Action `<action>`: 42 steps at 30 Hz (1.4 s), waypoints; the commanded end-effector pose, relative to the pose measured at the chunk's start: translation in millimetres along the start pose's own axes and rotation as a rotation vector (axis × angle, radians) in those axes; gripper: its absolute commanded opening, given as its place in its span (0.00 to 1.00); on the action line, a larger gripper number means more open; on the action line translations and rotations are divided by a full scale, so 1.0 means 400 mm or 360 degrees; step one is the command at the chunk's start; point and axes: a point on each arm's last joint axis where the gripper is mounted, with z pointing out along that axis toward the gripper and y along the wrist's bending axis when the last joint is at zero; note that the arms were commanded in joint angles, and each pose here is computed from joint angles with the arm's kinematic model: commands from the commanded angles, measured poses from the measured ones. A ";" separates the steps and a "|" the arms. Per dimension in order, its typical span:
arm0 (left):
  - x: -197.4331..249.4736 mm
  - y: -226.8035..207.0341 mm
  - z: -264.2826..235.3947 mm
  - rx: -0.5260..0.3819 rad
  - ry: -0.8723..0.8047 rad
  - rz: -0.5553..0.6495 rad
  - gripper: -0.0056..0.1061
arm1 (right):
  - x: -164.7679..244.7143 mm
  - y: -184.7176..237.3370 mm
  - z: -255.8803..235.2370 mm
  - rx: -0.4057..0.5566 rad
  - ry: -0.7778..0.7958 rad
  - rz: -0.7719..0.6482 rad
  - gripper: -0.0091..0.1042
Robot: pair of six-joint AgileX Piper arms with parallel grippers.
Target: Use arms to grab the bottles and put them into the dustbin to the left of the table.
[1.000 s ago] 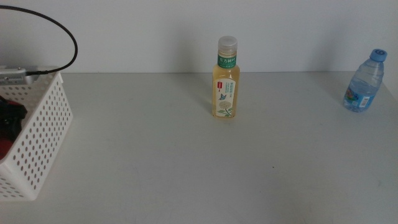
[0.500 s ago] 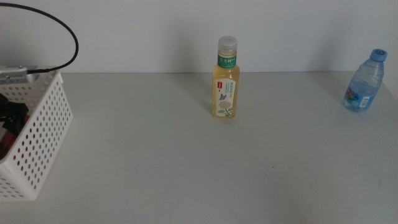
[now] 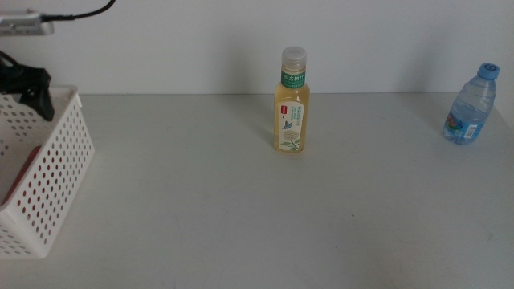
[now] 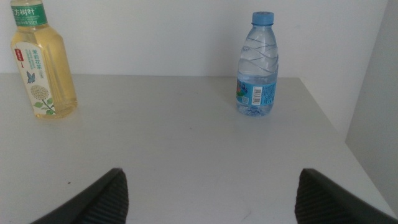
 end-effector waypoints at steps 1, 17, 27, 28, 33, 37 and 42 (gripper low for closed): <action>0.008 -0.084 -0.155 0.0045 -0.0272 0.0078 0.89 | -0.026 -0.001 -0.006 0.0015 -0.0157 -0.0033 0.72; 0.105 -0.492 -0.316 0.0307 -0.0920 0.0663 0.89 | -0.026 -0.001 -0.006 0.0015 -0.0157 -0.0033 0.72; 0.291 -0.543 -0.213 0.0544 -0.1459 0.0665 0.89 | -0.026 -0.001 -0.006 0.0015 -0.0157 -0.0033 0.72; 0.304 -0.540 -0.194 0.0554 -0.1461 0.0661 0.89 | -0.026 -0.001 -0.006 0.0015 -0.0157 -0.0033 0.72; 0.345 -0.532 -0.110 0.0553 -0.1397 0.0679 0.89 | -0.026 -0.001 -0.006 0.0015 -0.0157 -0.0033 0.72; 0.363 -0.527 -0.075 0.0539 -0.1328 0.0687 0.89 | -0.026 -0.001 -0.006 0.0015 -0.0157 -0.0033 0.72; 0.356 -0.532 -0.073 0.0559 -0.1381 0.0679 0.89 | -0.026 -0.001 -0.006 0.0015 -0.0157 -0.0033 0.72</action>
